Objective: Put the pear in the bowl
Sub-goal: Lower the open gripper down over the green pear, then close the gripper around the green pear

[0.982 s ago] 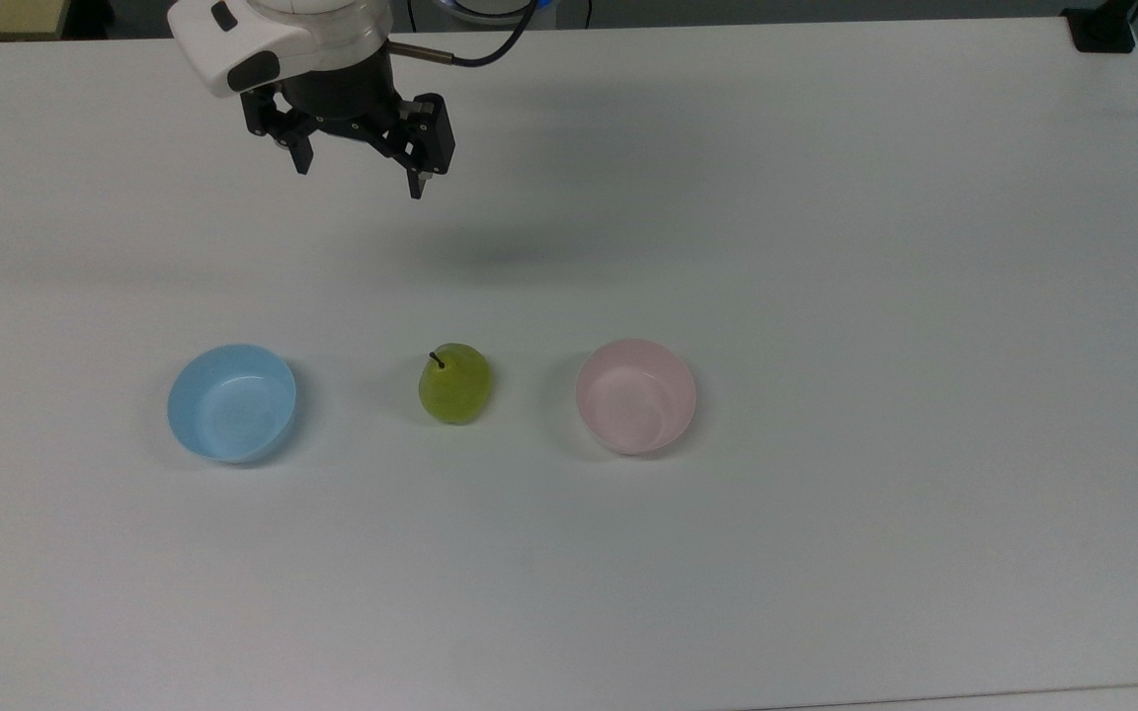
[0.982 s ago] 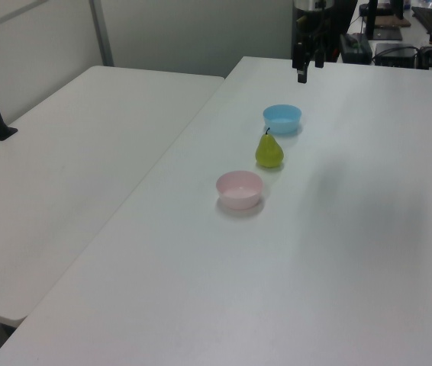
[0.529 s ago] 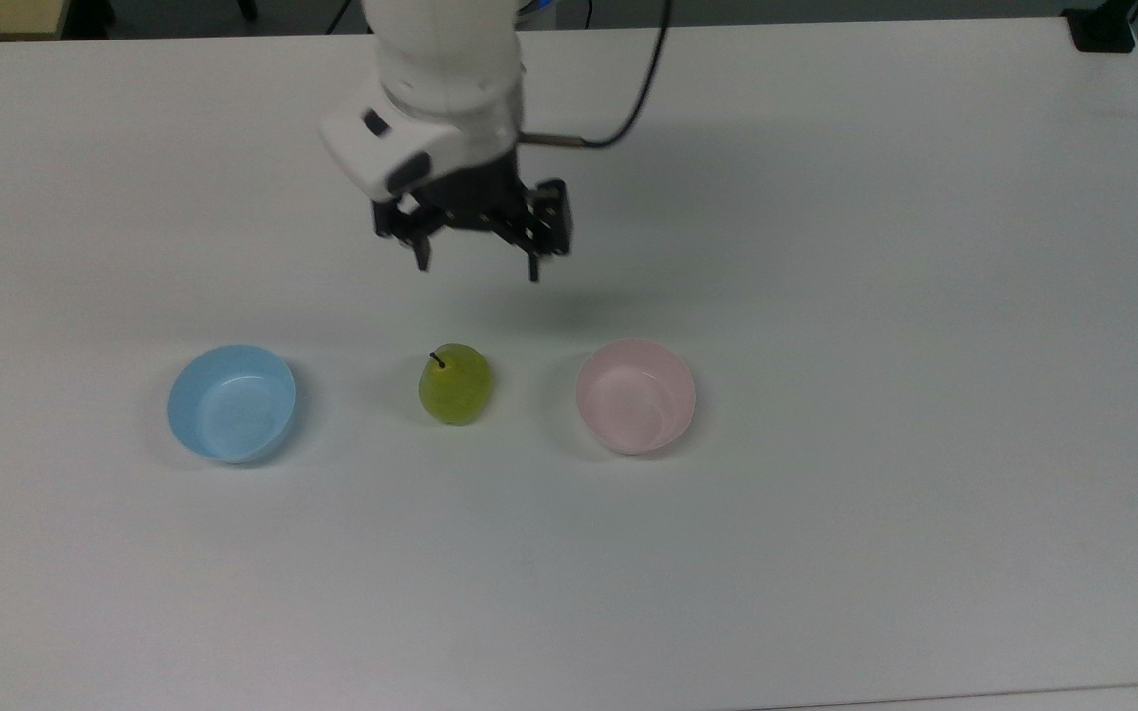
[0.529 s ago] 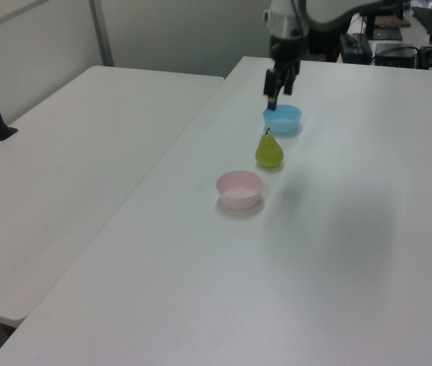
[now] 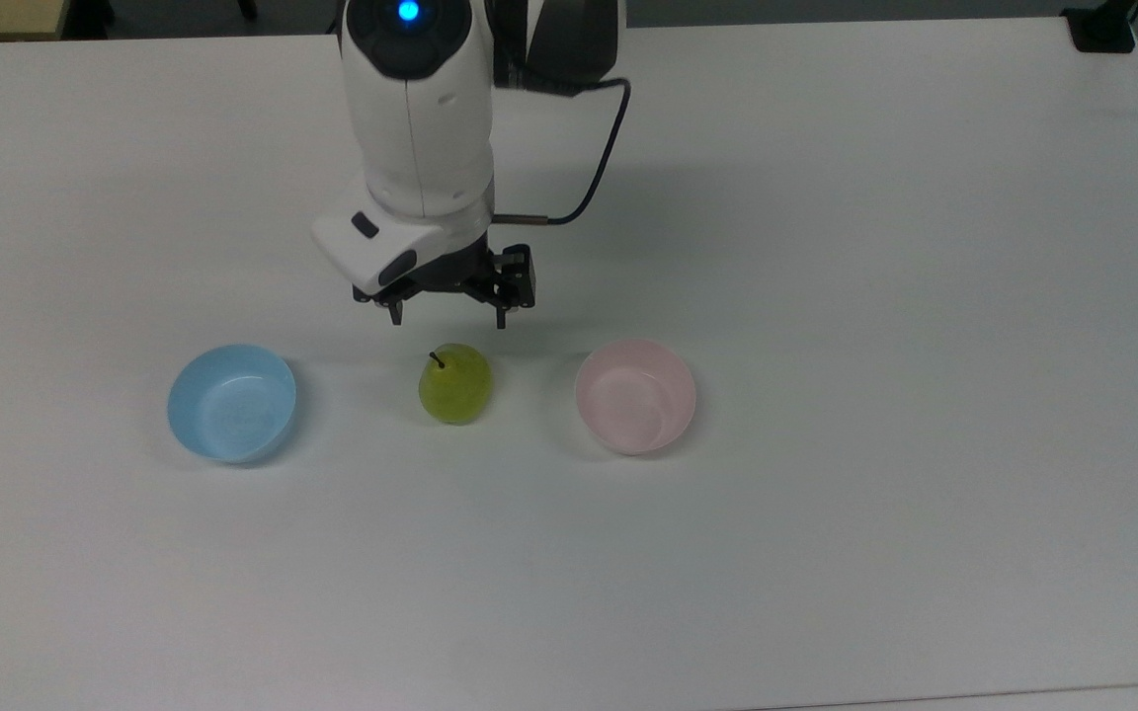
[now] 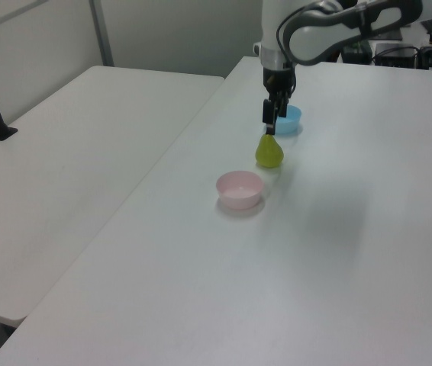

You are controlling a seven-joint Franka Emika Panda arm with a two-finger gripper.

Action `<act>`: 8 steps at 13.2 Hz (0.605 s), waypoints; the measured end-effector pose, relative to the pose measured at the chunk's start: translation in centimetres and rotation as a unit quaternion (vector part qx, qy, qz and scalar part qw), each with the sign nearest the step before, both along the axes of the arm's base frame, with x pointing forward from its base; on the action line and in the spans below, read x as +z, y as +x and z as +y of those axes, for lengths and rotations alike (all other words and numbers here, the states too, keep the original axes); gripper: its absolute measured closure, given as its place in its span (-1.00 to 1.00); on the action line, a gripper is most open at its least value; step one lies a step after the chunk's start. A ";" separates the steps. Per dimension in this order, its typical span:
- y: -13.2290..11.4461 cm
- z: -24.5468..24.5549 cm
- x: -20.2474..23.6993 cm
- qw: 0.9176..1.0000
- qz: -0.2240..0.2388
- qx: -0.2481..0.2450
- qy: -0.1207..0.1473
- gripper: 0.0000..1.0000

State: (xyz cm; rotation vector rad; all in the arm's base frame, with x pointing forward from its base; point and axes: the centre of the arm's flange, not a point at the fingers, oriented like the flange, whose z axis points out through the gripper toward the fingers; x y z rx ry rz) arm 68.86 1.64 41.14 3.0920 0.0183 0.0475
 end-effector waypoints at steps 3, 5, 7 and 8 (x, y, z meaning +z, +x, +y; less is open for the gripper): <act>0.9 -0.1 -4.9 1.000 0.013 0.007 -0.007 -1.00; 1.5 0.1 -6.2 1.000 0.001 0.009 -0.009 -1.00; 1.8 0.2 -7.0 1.000 -0.003 0.010 -0.010 -0.93; 1.8 0.2 -7.0 1.000 -0.004 0.011 -0.011 -0.92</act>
